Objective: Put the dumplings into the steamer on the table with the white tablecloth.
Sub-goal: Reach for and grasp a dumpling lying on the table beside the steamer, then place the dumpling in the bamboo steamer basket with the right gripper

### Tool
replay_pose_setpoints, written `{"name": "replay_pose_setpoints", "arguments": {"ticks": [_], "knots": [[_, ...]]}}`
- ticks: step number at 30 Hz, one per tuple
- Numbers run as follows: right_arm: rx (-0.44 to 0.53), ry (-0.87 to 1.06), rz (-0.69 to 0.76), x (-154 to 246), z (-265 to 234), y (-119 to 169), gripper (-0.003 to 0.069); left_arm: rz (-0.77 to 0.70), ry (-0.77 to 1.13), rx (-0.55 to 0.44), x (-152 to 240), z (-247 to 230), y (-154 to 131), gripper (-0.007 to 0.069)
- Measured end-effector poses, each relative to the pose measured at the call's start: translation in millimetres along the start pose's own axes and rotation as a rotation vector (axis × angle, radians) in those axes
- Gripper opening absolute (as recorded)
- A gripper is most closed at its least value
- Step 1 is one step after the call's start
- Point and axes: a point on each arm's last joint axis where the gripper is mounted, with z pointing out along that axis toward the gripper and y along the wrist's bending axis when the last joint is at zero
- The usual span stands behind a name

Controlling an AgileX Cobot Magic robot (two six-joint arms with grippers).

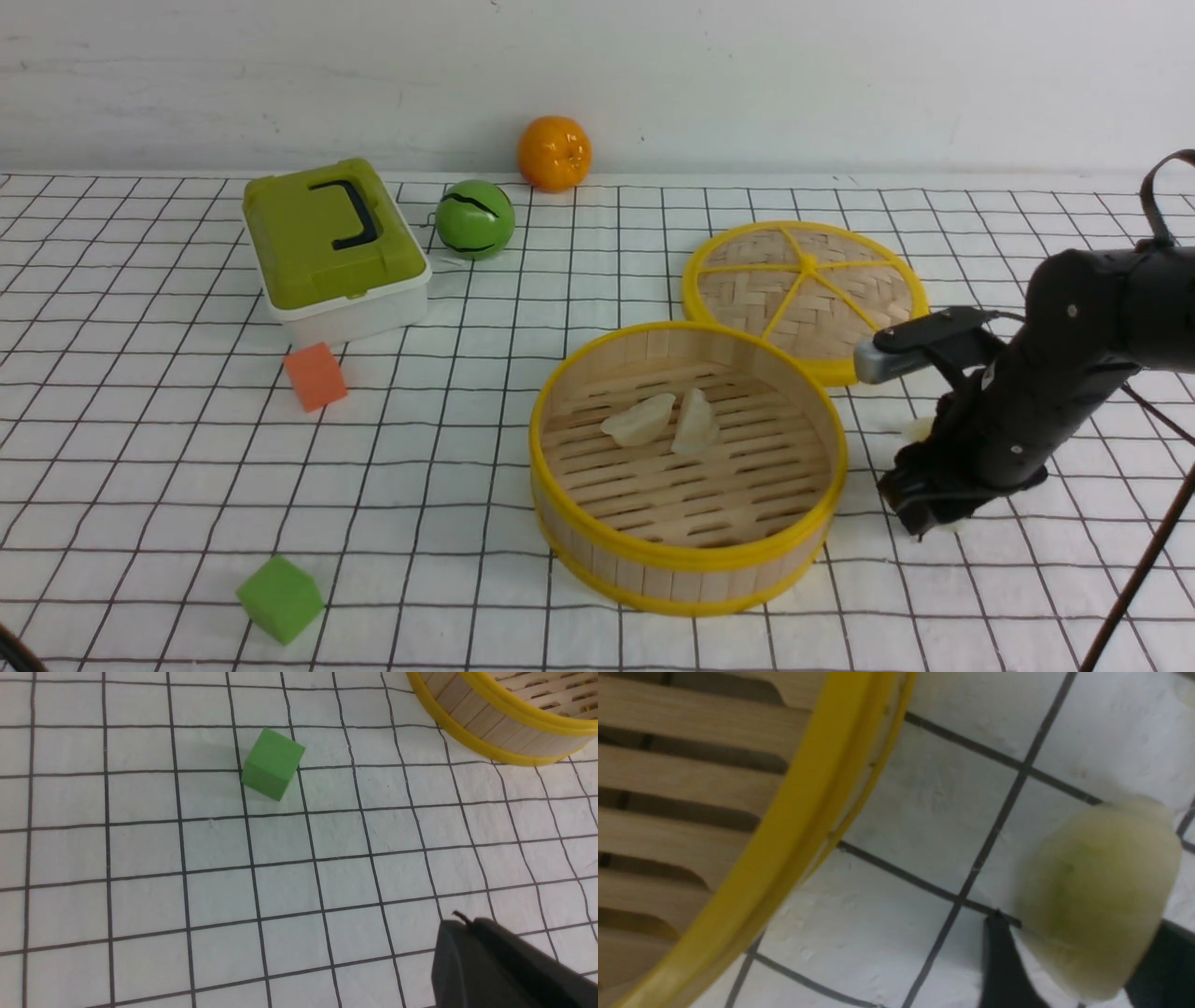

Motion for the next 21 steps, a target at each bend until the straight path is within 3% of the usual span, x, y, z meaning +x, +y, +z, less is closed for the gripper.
{"name": "replay_pose_setpoints", "arguments": {"ticks": [1,3,7,11,16,20,21], "knots": [[0.0,0.001,0.0,0,1,0,0.0323,0.0,-0.001,0.0,0,0,0,-0.0013],[0.002,-0.009,0.002,-1,0,-1,0.018,0.0,0.001,0.0,-1,1,0,-0.0013],[0.001,-0.014,0.025,-4,-6,0,0.0171,0.0,0.0,0.001,-1,1,0,-0.0013],[-0.013,-0.028,0.013,-14,-46,9,0.0171,0.0,0.0,0.001,-1,1,-1,-0.0013],[-0.104,-0.131,-0.112,-29,-123,67,0.0171,0.0,-0.01,0.007,-2,1,-1,-0.0013],[-0.227,-0.152,-0.207,-30,-132,124,0.0171,0.012,-0.027,0.006,-3,1,-1,-0.0013],[-0.238,-0.15,-0.211,-30,-131,128,0.0171,0.015,-0.027,0.006,-3,1,-1,-0.0013]]}}
